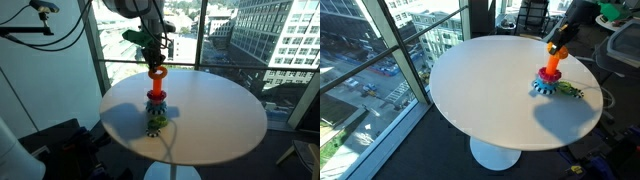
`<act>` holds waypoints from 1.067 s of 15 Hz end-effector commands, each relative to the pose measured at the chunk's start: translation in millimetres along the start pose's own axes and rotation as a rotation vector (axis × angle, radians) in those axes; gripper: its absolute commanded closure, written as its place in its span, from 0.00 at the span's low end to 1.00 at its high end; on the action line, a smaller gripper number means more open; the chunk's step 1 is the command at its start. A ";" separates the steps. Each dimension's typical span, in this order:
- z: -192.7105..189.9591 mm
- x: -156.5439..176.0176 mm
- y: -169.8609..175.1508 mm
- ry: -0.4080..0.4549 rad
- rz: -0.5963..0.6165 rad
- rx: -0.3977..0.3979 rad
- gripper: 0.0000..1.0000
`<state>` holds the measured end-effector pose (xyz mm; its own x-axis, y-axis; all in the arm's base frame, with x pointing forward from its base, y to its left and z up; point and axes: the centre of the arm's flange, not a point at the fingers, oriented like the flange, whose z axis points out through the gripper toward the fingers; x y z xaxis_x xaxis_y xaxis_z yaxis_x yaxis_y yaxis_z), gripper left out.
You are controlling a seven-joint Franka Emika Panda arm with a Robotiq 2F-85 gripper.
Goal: Put the orange ring on the ring holder
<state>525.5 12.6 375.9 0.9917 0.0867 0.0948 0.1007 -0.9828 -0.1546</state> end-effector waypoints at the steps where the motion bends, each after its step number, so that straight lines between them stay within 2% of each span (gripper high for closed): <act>1: -1.1 13.5 0.1 -0.009 -0.004 0.024 0.92; 6: -2.5 15.8 -0.4 -0.053 0.008 0.041 0.93; 16: -23.9 20.2 0.3 -0.106 0.032 0.002 0.93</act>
<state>535.1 11.8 385.4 0.9961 0.0882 0.0080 0.0883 -0.9804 -0.1759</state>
